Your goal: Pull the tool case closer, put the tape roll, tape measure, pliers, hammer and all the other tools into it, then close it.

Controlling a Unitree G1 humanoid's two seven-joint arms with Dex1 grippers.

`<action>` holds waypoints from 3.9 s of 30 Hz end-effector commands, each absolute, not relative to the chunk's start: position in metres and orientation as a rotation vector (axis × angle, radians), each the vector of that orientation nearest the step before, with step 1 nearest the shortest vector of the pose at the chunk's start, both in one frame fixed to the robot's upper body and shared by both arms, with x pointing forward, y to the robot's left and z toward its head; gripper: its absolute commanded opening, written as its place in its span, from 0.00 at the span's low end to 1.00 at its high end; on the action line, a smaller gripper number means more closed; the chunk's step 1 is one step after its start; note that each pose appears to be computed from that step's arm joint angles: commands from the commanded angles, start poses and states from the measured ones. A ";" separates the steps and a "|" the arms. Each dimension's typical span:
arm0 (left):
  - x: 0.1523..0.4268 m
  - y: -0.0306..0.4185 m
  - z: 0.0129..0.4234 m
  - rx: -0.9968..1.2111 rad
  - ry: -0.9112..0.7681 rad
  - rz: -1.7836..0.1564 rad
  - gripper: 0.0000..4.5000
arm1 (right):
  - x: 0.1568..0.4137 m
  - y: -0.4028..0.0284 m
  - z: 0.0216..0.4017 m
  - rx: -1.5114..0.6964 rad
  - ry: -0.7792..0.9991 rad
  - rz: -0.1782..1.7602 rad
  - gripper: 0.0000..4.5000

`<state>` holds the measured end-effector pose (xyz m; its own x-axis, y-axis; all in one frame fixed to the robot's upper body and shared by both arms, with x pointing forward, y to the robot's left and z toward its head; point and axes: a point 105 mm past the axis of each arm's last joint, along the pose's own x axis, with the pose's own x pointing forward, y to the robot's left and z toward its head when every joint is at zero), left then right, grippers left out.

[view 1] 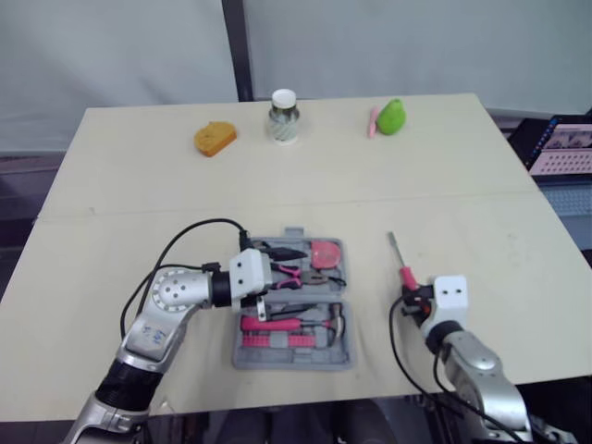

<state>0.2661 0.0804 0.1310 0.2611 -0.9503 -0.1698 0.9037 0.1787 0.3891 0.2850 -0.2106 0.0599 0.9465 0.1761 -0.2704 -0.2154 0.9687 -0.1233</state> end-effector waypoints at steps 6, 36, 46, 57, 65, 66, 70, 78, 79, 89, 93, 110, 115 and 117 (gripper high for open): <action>0.223 0.156 0.128 0.533 0.009 -1.194 1.00 | 0.249 -0.149 0.143 -0.494 0.218 0.947 0.15; 0.148 0.208 0.106 0.506 0.208 -1.032 1.00 | 0.212 -0.077 0.130 -0.653 0.325 1.363 0.15; 0.161 0.208 0.104 0.520 0.180 -1.032 1.00 | 0.215 -0.082 0.126 -0.661 0.329 1.336 0.15; 0.180 0.202 0.111 0.520 0.117 -1.029 1.00 | 0.227 -0.101 0.120 -0.593 0.345 1.222 0.15; 0.210 0.195 0.115 0.535 0.040 -1.041 1.00 | 0.233 -0.135 0.107 -0.472 0.362 1.017 0.15; 0.213 0.194 0.115 0.538 0.031 -1.043 1.00 | 0.233 -0.137 0.104 -0.456 0.363 1.005 0.15; 0.225 0.191 0.114 0.545 0.002 -1.045 1.00 | 0.238 -0.140 0.100 -0.439 0.347 0.971 0.15; 0.237 0.184 0.115 0.553 -0.038 -1.066 1.00 | 0.250 -0.150 0.105 -0.388 0.301 0.876 0.15; 0.238 0.181 0.115 0.555 -0.043 -1.078 1.00 | 0.252 -0.153 0.107 -0.368 0.296 0.850 0.15; 0.272 0.133 0.136 0.512 -0.186 -1.191 1.00 | 0.261 -0.218 0.108 -0.202 0.262 0.393 0.15; 0.279 0.106 0.144 0.484 -0.245 -1.249 1.00 | 0.256 -0.241 0.100 -0.159 0.264 0.226 0.15; 0.282 0.071 0.150 0.434 -0.307 -1.303 1.00 | 0.238 -0.267 0.049 -0.069 0.332 -0.006 0.15; 0.281 0.071 0.151 0.437 -0.306 -1.303 1.00 | 0.236 -0.264 0.044 -0.065 0.360 0.021 0.15; 0.279 0.070 0.152 0.437 -0.306 -1.304 1.00 | 0.234 -0.262 0.042 -0.060 0.378 0.044 0.38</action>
<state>0.2841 0.0733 0.1435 0.2543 -0.9661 -0.0441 0.8714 0.2091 0.4437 0.2362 -0.2630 0.0400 0.9290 0.0109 -0.3698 -0.0338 0.9979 -0.0553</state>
